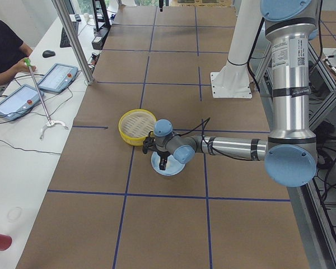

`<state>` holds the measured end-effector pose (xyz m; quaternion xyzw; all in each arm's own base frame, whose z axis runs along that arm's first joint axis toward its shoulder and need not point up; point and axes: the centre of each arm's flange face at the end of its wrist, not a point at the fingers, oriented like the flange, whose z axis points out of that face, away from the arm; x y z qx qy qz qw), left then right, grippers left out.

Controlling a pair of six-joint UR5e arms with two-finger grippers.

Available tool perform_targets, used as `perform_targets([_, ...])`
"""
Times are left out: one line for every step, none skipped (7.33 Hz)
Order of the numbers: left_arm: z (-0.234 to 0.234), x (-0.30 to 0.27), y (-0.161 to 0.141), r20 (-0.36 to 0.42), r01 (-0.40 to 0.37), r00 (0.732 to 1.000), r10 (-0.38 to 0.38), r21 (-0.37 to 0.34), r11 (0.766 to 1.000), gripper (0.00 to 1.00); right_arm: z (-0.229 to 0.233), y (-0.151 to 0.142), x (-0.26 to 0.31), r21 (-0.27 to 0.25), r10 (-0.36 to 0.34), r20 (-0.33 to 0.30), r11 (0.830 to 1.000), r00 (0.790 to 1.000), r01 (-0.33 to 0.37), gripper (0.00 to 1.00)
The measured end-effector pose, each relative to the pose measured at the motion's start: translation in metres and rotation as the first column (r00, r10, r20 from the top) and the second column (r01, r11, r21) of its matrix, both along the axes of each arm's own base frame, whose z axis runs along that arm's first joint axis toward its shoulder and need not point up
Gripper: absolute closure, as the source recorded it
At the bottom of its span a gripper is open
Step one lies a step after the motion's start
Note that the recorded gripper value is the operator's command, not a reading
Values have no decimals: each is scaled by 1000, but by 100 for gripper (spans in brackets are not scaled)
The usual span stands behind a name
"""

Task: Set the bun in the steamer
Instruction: 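Close the left gripper on the pale bun and lift it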

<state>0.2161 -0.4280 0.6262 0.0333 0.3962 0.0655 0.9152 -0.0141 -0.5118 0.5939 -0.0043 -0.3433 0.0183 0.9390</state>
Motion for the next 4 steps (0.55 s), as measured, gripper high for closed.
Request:
perform_targets([-1,0,0,-1,1,1000,-1,2,1000,42,0,0,0,0,0,0,1000,1000,0,0])
perform_targets([-3,0,0,-3,1,1000,-1,4,1000,48,0,0,0,0,0,0,1000,1000,0,0])
perform_targets([-4,0,-1,-4,1,1000,-1,6,1000,48,0,0,0,0,0,0,1000,1000,0,0])
perform_targets([-4,0,0,-5,2,1000,-2,7,1000,48,0,0,0,0,0,0,1000,1000,0,0])
